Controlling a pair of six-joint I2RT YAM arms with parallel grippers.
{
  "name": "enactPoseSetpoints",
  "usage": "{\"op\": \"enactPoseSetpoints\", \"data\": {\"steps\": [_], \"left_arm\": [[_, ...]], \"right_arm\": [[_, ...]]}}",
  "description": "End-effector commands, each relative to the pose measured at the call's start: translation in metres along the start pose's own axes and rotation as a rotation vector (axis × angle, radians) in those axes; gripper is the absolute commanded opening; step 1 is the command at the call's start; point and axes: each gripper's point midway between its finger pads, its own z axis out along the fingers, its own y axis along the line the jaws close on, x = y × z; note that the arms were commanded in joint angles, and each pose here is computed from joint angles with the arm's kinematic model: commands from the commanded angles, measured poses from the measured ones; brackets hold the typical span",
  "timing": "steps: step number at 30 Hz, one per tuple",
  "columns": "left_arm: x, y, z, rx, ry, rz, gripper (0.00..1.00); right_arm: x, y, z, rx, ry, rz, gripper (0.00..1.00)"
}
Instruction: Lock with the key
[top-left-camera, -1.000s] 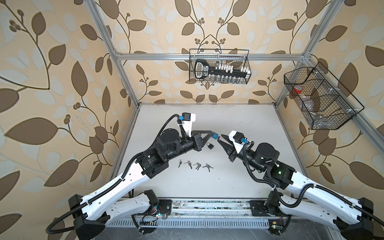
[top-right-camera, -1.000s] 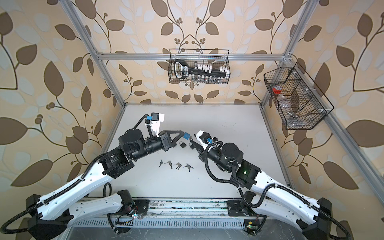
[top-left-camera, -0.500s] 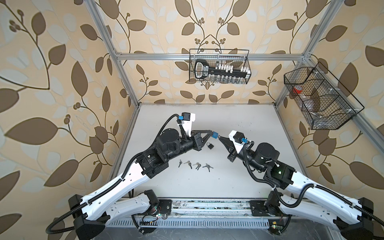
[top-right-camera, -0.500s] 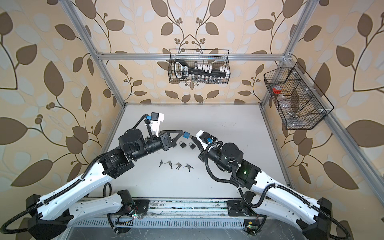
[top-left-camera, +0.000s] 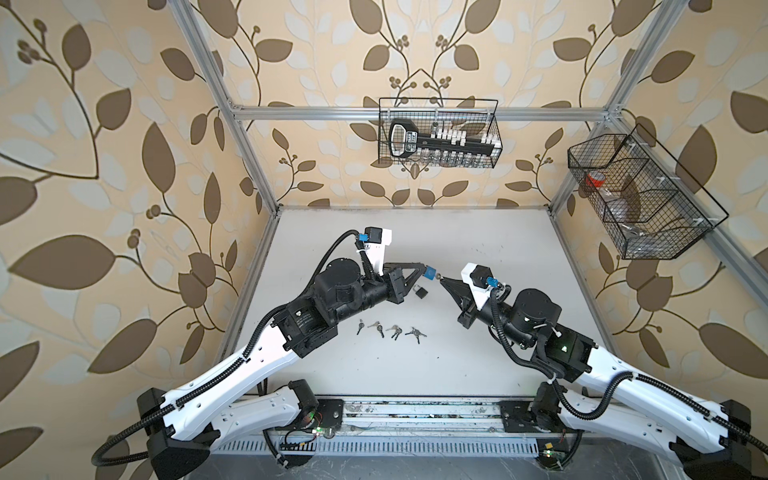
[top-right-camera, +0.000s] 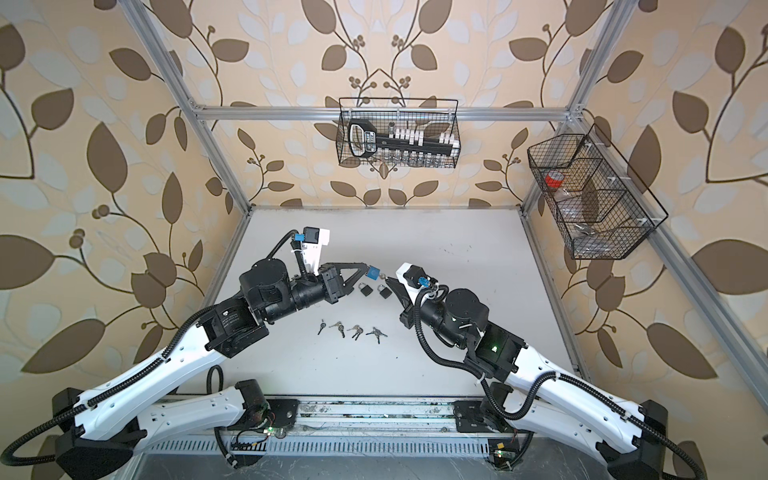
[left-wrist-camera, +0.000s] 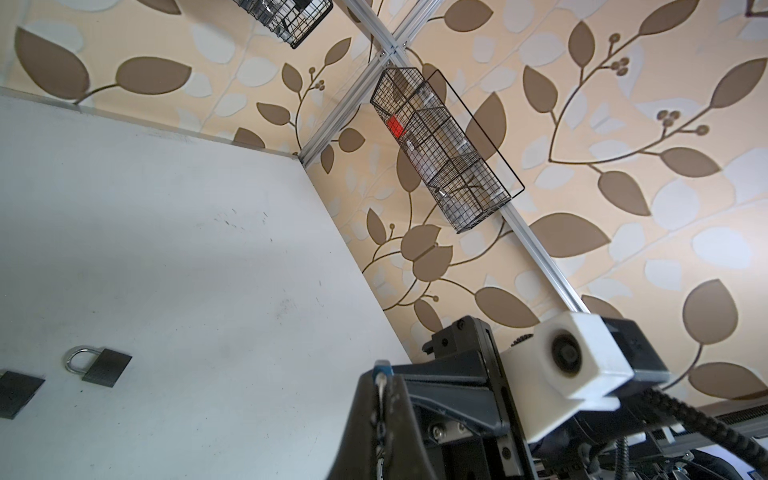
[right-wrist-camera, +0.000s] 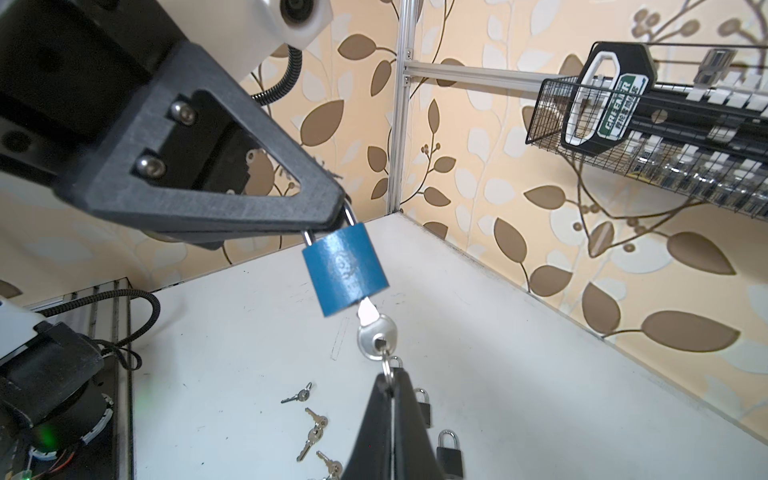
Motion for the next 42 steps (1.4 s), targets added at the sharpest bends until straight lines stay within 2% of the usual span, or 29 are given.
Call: {"op": "enactPoseSetpoints", "data": {"steps": [1, 8, 16, 19, 23, 28, 35, 42], "left_arm": [[-0.016, -0.013, -0.013, 0.039, -0.076, 0.014, 0.0], [-0.007, 0.005, -0.014, -0.046, -0.039, 0.045, 0.0], [0.041, 0.074, -0.007, -0.319, 0.133, 0.039, 0.0], [0.064, 0.096, 0.001, -0.365, 0.206, 0.0, 0.0], [0.081, 0.117, 0.008, -0.401, 0.244, -0.057, 0.0], [0.085, 0.124, 0.009, -0.394, 0.246, -0.073, 0.0], [0.087, 0.131, 0.005, -0.413, 0.254, -0.066, 0.0], [0.082, 0.127, 0.001, -0.402, 0.232, -0.065, 0.0]], "right_arm": [[0.038, -0.011, -0.006, 0.054, 0.097, 0.051, 0.0], [0.081, -0.018, -0.013, 0.079, 0.241, 0.141, 0.0], [0.179, 0.002, -0.022, 0.054, 0.641, 0.365, 0.0], [0.211, 0.012, -0.026, 0.045, 0.761, 0.44, 0.0], [0.241, 0.018, -0.026, 0.042, 0.862, 0.499, 0.0], [0.258, 0.028, -0.014, 0.003, 0.907, 0.534, 0.0], [0.26, 0.033, 0.012, -0.036, 0.876, 0.564, 0.0], [0.282, 0.023, 0.014, 0.018, 0.916, 0.597, 0.0]]}}
